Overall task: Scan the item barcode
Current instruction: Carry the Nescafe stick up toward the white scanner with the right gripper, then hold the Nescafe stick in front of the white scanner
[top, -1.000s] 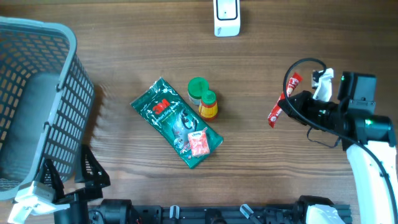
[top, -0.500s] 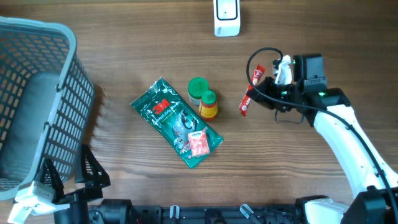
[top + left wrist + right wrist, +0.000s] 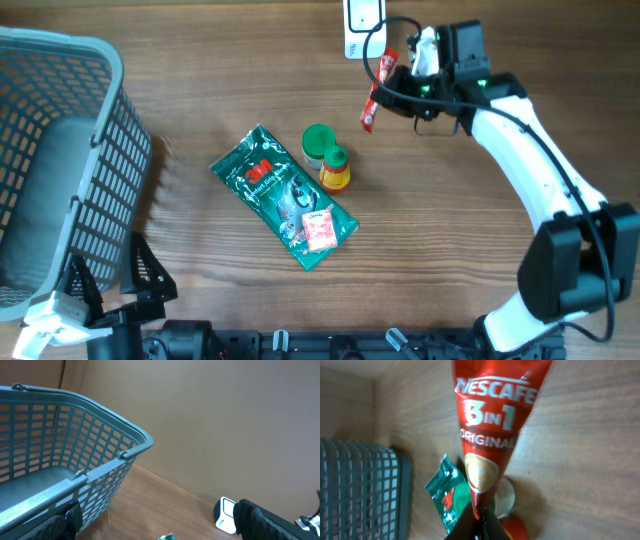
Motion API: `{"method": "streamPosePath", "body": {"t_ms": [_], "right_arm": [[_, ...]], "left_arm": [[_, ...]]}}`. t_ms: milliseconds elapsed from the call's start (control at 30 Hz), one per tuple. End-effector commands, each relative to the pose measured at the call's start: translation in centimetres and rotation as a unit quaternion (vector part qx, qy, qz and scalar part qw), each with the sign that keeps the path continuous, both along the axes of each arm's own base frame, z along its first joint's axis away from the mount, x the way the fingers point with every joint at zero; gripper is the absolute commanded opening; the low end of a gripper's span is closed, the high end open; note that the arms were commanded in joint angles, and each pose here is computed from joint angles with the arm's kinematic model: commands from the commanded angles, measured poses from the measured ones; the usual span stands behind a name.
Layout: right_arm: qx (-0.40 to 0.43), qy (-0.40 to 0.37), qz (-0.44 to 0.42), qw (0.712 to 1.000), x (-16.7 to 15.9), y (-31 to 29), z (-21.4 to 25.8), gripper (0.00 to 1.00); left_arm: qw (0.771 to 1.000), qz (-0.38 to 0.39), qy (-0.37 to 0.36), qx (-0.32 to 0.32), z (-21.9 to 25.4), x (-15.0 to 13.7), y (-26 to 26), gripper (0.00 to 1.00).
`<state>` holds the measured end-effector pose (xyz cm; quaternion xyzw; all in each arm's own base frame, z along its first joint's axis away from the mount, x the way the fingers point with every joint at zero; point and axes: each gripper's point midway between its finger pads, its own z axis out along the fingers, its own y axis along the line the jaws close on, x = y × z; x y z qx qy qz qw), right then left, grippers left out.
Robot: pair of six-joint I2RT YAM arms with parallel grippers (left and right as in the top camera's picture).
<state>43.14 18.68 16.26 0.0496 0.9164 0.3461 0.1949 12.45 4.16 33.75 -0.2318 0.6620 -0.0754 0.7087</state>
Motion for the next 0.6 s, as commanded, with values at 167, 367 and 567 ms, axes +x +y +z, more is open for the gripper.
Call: {"method": "streamPosePath", "body": {"t_ms": [167, 367, 567], "right_arm": [[-0.050, -0.029, 0.018, 0.998, 8.3, 3.2, -3.6, 0.05], [-0.019, -0.058, -0.002, 0.998, 13.8, 5.6, -6.3, 0.06], [0.040, -0.078, -0.041, 0.995, 16.4, 7.1, -7.1, 0.05]], "left_arm": [[1.000, 0.000, -0.003, -0.002, 0.0, -0.1, 0.0, 1.00], [1.000, 0.000, -0.003, -0.002, 0.1, -0.1, 0.0, 1.00], [1.000, 0.000, -0.003, -0.002, 0.1, -0.1, 0.0, 1.00]]}}
